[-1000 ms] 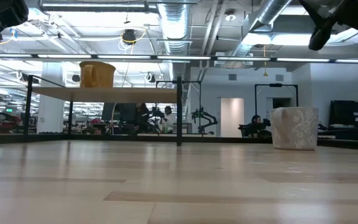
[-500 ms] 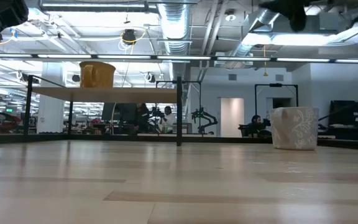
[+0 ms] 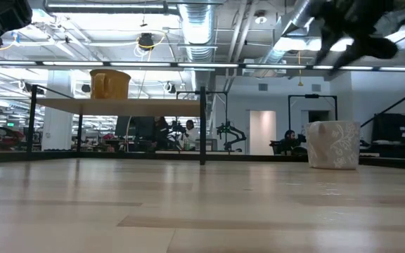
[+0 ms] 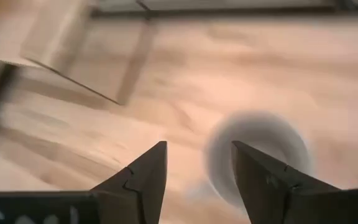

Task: Stack small to large cups/mugs on shelf
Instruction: Put the gray mug on the shelf

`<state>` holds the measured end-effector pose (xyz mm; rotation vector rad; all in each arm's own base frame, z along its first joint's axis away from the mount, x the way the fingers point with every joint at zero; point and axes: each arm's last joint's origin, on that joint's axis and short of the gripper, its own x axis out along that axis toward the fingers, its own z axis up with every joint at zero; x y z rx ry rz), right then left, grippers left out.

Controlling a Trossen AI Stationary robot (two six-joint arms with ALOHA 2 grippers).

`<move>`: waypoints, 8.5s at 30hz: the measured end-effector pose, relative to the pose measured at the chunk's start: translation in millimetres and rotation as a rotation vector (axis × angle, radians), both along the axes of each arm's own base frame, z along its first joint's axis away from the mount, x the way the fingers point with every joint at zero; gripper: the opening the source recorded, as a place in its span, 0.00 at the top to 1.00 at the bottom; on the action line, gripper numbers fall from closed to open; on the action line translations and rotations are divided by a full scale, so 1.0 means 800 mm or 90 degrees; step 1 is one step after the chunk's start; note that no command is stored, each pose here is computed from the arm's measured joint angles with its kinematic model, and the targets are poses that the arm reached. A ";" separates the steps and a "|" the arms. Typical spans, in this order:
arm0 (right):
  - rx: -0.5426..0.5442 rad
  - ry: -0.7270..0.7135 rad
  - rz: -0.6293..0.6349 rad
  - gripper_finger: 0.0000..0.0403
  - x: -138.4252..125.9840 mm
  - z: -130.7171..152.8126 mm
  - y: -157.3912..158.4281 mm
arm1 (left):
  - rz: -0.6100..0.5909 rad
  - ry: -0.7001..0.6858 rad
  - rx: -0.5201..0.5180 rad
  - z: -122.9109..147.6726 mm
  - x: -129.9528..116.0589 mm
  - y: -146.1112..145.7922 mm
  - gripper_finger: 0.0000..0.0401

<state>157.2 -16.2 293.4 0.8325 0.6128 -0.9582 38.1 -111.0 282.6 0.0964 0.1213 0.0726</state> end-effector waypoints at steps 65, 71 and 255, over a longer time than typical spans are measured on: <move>0.197 0.197 -0.130 0.50 0.097 -0.090 0.066 | -0.004 0.009 0.032 0.000 0.000 0.000 0.92; 0.190 0.230 -0.173 0.50 0.087 -0.067 0.076 | -0.004 0.009 0.032 0.000 0.000 0.000 0.92; 0.115 0.232 -0.145 0.83 0.117 -0.040 0.050 | -0.008 0.053 0.033 -0.003 0.000 0.000 0.92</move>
